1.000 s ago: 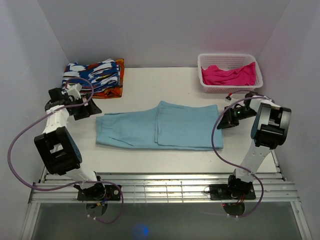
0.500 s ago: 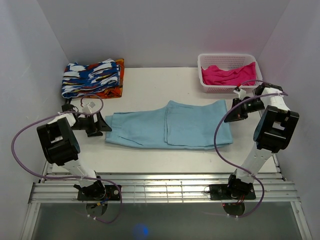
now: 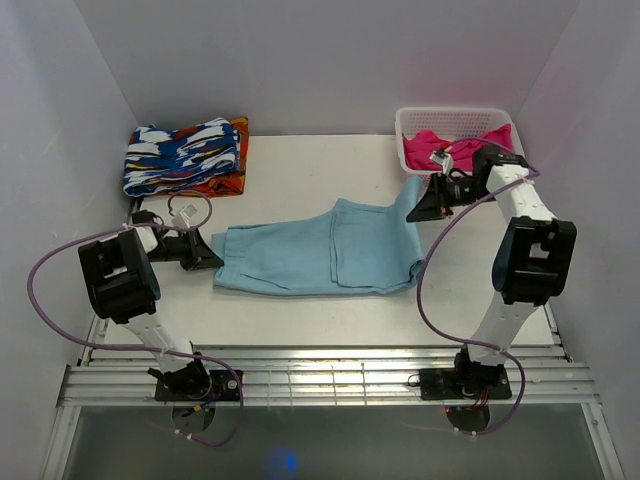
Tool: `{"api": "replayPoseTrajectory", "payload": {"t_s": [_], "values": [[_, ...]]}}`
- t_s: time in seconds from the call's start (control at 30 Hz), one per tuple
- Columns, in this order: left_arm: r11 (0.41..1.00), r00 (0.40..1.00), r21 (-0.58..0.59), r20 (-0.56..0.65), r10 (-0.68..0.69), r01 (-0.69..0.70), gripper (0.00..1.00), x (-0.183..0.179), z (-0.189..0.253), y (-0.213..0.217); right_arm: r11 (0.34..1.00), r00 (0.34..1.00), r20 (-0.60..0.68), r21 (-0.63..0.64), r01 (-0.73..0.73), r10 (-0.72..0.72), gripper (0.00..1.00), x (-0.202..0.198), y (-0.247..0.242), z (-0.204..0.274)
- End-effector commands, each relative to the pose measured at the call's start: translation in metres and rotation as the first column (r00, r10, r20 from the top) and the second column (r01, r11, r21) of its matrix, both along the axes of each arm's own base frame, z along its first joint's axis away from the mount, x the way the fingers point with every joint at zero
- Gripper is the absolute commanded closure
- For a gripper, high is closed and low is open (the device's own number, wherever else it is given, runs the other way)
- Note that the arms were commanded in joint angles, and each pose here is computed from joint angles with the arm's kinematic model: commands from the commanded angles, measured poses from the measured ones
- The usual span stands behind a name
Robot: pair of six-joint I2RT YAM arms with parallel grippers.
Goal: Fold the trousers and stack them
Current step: Fold the trousers
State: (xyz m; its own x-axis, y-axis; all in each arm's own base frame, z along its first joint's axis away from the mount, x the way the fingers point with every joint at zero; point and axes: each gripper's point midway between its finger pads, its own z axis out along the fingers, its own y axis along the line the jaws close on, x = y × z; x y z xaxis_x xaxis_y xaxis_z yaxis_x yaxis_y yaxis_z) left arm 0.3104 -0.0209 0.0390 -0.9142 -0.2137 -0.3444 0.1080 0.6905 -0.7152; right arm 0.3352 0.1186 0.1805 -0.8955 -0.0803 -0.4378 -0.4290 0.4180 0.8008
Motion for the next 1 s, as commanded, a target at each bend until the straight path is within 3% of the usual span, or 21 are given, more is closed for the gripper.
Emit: {"api": "replayPoseTrajectory", "payload": {"t_s": [0.0,0.03,0.1,0.3,0.47,0.97], "values": [[0.999,0.999,-0.046,0.039,-0.024,0.026,0.91,0.005,0.007,-0.010,0.992,0.990,0.136,0.113,-0.064,0.049,0.92,0.004,0.044,0.054],[0.999,0.999,-0.042,0.038,-0.025,0.026,1.00,0.005,0.006,-0.010,0.990,0.992,0.110,0.119,-0.069,0.056,0.92,0.002,0.056,0.059],[0.999,0.999,-0.043,0.032,-0.029,0.030,1.00,0.005,0.005,-0.012,0.987,0.978,0.187,0.109,-0.115,0.093,0.92,0.004,0.079,0.065],[0.997,0.999,-0.063,0.036,-0.031,0.033,1.00,0.008,0.005,-0.014,0.973,0.967,0.223,0.162,-0.162,0.123,0.92,0.004,0.144,0.085],[0.996,0.999,-0.085,0.037,-0.029,0.032,1.00,0.009,0.006,-0.016,0.960,0.964,0.197,0.183,-0.214,0.178,0.92,-0.010,0.200,0.080],[0.990,1.000,-0.140,0.024,-0.015,0.018,1.00,0.005,-0.001,-0.024,0.958,0.987,0.071,0.242,-0.155,0.141,0.92,-0.002,0.307,0.061]]}}
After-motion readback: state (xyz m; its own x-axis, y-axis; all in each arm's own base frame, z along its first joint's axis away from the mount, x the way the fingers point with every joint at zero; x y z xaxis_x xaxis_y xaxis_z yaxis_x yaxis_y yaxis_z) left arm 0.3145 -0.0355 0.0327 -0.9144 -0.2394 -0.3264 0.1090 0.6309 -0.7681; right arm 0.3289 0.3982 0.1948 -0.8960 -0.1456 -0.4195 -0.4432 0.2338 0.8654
